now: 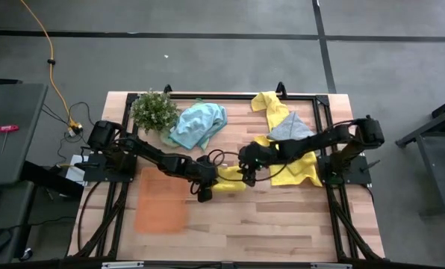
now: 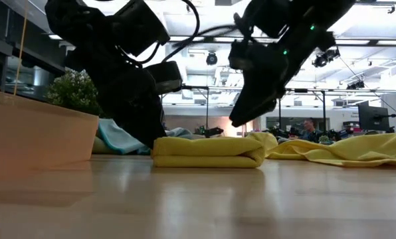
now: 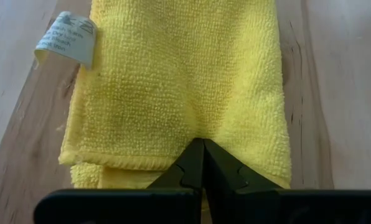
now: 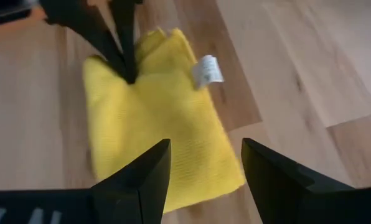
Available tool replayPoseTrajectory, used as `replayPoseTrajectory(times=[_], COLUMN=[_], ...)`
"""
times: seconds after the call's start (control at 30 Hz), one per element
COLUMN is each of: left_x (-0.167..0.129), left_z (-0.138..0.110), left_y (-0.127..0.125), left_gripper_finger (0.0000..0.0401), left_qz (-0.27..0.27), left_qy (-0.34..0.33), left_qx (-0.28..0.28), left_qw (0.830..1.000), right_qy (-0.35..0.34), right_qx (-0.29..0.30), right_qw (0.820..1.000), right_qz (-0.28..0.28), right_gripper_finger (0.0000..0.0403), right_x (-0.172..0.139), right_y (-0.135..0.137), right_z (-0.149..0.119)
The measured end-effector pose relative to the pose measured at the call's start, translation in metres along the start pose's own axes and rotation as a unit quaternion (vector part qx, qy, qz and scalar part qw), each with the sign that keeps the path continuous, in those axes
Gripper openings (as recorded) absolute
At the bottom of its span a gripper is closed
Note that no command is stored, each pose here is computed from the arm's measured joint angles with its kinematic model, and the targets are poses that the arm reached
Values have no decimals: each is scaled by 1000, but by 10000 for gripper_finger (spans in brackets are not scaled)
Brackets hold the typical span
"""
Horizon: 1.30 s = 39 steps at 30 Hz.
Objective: Fold microfiber towels
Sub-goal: Put the bottom yellow folded microfiber towel into the orange bin
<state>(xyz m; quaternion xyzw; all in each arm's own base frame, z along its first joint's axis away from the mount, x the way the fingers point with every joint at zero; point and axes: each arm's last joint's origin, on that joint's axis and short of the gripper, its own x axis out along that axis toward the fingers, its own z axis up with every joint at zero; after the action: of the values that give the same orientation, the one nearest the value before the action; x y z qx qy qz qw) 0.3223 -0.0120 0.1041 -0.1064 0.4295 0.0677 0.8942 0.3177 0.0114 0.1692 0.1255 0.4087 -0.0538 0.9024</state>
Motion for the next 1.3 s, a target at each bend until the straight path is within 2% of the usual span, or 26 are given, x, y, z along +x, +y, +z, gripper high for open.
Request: replayPoseTrajectory(times=[0.13,0.3,0.57,0.73,0.87,0.97,1.17,1.3], left_x=[0,0,0,1,-1,-6,-39,-66], left_z=[0,0,-1,-1,1,3,14,15], left_y=[0,0,0,0,0,2,10,15], left_gripper_finger=[0,0,0,0,0,0,0,0], left_qz=[0,0,1,1,0,-10,-6,3], left_qy=[1,0,1,1,-2,0,-2,18], left_qx=[0,0,0,0,-1,-4,-6,20], left_qw=[1000,1000,1000,1000,1000,1000,1000,1000], right_qy=[18,31,50,55,72,85,86,92], right_qx=[-12,-21,-28,-48,-49,-22,-4,-3], right_qw=[1000,998,997,996,995,995,995,995], right_qz=[22,53,51,47,47,46,41,31], right_gripper_finger=[188,188,184,139,73,18,10,6], right_x=[12,35,59,60,60,60,49,36], right_y=[-12,-12,-2,6,9,8,9,6], right_z=[-1,-9,-24,-29,-33,-35,-32,-29])
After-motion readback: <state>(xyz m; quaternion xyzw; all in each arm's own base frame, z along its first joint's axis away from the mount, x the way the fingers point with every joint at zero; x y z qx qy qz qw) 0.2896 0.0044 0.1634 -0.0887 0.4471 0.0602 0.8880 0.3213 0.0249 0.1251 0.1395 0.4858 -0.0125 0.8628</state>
